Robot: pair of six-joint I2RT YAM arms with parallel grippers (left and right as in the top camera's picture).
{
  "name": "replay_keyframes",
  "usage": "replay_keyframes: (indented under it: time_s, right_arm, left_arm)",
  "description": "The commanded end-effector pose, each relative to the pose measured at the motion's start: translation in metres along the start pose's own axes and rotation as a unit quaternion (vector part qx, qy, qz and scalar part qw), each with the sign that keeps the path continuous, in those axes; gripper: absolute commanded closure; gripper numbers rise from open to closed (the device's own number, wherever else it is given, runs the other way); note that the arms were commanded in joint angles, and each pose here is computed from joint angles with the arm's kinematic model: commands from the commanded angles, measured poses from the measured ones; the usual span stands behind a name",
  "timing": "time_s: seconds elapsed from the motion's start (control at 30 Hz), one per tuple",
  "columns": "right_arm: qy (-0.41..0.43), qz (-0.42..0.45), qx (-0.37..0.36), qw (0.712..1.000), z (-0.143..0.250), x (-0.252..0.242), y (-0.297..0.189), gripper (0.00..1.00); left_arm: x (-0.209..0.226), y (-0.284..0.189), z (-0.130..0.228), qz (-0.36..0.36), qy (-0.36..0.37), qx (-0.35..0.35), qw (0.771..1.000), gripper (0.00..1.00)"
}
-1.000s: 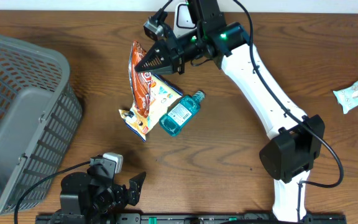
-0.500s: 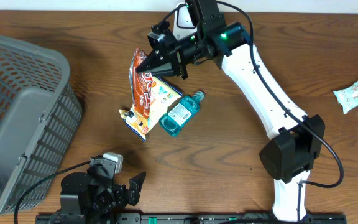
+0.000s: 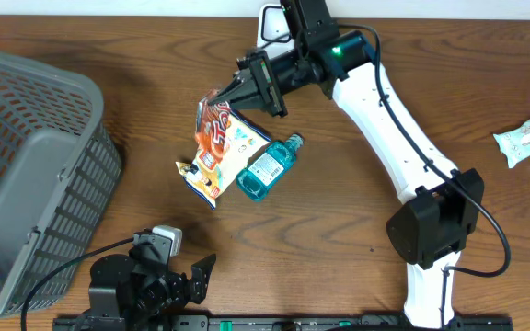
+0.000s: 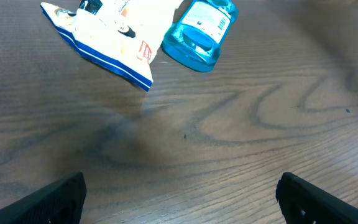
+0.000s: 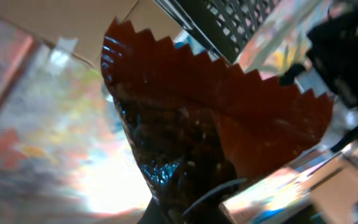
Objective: Scan the item barcode
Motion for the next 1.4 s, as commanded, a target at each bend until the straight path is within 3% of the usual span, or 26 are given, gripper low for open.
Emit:
replay_keyframes:
  time_s: [0.0,0.27,0.4,0.5,0.57,0.73,0.87,0.97,1.2,1.37]
  right_arm:
    - [0.101,0.003,0.017,0.995,0.010,0.001,-0.002,0.98]
    - [0.104,-0.002,-0.001,0.995,0.007,0.001,-0.002,0.99]
    - [0.009,-0.030,-0.171,0.985,-0.017,0.005,0.000,0.98]
    - [-0.096,-0.006,-0.301,0.949,-0.034,0.003,-0.004,0.98]
    - [-0.122,0.025,-0.375,0.919,-0.043,-0.003,-0.009,0.98]
    - [-0.032,0.075,-0.502,0.861,-0.056,-0.027,-0.027,0.98]
    - [0.029,0.102,-0.615,0.781,-0.062,-0.041,-0.047,0.99]
    - [0.031,0.093,-0.622,0.777,-0.064,-0.039,-0.054,0.99]
    - [0.145,0.017,-0.638,0.756,-0.098,-0.043,-0.093,0.98]
    - [0.100,-0.051,-0.649,0.752,-0.131,-0.022,-0.121,0.99]
  left_arm:
    - [0.000,-0.002,-0.002,-0.004,0.007,-0.005,1.000,0.02]
    - [0.000,-0.002,-0.002,-0.004,0.007,-0.005,1.000,0.02]
    - [0.000,-0.002,-0.002,-0.004,0.007,-0.005,1.000,0.02]
    - [0.000,-0.002,-0.002,-0.004,0.007,-0.005,1.000,0.02]
    - [0.000,-0.002,-0.002,-0.004,0.007,-0.005,1.000,0.02]
    - [0.000,-0.002,-0.002,-0.004,0.007,-0.005,1.000,0.02]
    - [0.000,-0.002,-0.002,-0.004,0.007,-0.005,1.000,0.02]
    - [0.000,-0.002,-0.002,-0.004,0.007,-0.005,1.000,0.02]
    - [0.000,-0.002,-0.002,-0.004,0.007,-0.005,1.000,0.02]
    - [0.000,-0.002,-0.002,-0.004,0.007,-0.005,1.000,0.02]
Point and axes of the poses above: each gripper's point midway between its finger pads, its own y axis out along the fingers, its own x axis along the line the jaws close on, z = x × y, the point moved 10 cm from there along -y, back along the fingers, and after that the axes turned 10 degrees about y, right-handed, at the moved point
